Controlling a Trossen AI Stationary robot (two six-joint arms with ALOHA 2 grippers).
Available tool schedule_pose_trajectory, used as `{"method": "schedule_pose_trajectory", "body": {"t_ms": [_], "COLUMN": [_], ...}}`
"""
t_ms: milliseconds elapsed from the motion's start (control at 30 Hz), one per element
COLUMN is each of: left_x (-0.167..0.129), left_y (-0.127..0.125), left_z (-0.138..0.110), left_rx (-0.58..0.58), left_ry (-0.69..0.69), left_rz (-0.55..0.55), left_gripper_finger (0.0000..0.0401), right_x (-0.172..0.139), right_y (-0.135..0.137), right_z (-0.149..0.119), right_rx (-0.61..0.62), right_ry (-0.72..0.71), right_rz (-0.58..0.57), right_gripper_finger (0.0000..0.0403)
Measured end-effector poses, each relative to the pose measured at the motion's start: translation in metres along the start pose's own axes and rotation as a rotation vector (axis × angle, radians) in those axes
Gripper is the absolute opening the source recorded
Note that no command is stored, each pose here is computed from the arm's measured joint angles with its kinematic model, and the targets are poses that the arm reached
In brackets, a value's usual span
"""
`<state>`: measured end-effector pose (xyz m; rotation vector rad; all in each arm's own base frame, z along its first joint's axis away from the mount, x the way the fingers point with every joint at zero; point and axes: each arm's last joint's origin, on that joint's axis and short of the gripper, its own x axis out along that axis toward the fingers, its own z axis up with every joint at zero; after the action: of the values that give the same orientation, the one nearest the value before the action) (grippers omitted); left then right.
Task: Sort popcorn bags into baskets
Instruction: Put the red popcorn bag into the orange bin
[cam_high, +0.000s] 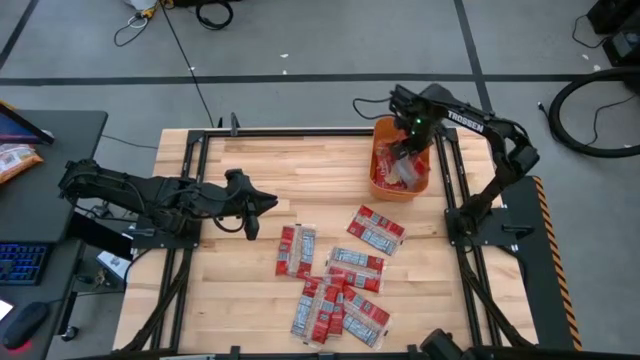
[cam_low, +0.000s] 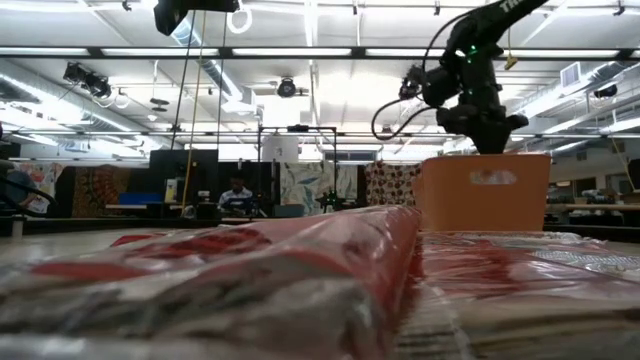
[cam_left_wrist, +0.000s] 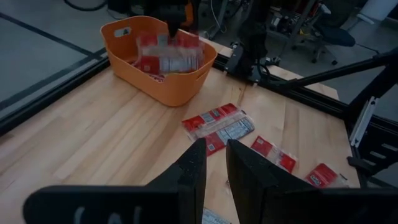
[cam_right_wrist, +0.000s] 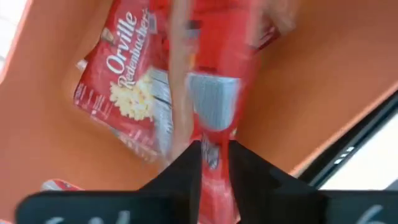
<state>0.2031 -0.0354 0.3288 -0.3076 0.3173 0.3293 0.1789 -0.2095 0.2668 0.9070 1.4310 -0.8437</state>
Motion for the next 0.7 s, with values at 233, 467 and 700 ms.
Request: {"method": "schedule_pose_trajectory", "body": {"t_ms": [233,467,700], "left_x": [0.0,0.0,0.003], "left_y": [0.002,0.003,0.005], "left_z": [0.001,0.001,0.001], "left_rx": [0.002,0.003,0.033], "left_ry": [-0.027,-0.047,-0.078], "left_rz": [0.055,0.096,0.185], "left_gripper_finger": [0.0066,0.0066,0.0066], "right_x": [-0.022,-0.075,-0.111], "right_y": [-0.003,0.004,0.033], "right_z": [-0.006,-0.021,-0.051], "right_rx": [-0.005,-0.064,-0.211], "right_ry": [-0.081,-0.339,-0.593], "right_rz": [0.018,0.068,0.224], "right_gripper_finger": [0.015,0.0166,0.0165]}}
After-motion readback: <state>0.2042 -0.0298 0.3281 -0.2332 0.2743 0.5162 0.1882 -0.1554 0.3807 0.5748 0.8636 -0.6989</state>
